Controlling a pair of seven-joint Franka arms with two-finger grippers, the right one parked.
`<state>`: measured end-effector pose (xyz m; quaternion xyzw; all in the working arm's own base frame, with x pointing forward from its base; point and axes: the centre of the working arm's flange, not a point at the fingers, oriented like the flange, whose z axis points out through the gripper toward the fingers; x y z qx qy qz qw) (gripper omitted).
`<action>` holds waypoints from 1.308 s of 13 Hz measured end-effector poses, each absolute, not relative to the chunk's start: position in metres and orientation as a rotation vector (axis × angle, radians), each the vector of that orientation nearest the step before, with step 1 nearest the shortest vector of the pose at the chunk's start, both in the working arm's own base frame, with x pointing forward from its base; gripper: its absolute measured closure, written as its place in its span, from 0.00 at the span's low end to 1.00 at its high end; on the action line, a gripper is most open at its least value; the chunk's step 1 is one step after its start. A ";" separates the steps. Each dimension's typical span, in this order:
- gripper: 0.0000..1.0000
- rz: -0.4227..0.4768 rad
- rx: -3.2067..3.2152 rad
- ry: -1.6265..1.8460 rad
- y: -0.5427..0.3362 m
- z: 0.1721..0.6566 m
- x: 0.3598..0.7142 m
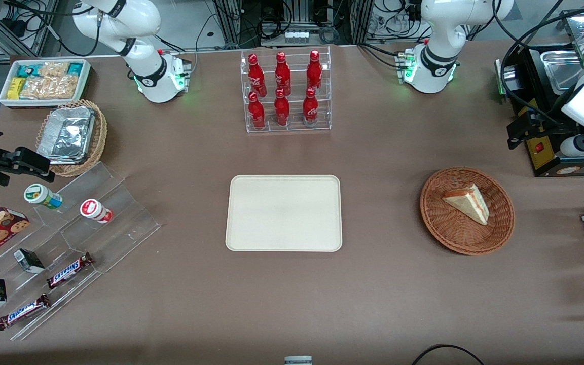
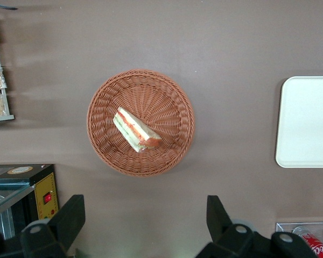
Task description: Place sandwich from basket to tray
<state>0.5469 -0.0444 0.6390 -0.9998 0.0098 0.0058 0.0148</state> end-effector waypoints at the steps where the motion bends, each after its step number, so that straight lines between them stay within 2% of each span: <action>1: 0.00 0.027 -3.111 0.003 -0.042 0.638 0.547; 5: 0.00 0.098 -3.089 -0.282 -0.032 0.618 0.552; 9: 0.00 0.248 -3.020 -0.449 -0.014 0.559 0.560; 11: 0.00 0.241 -2.981 -0.593 -0.004 0.526 0.563; 14: 0.09 0.181 -2.874 -0.969 -0.007 0.466 0.563; 17: 0.07 0.191 -2.831 -1.066 -0.006 0.424 0.554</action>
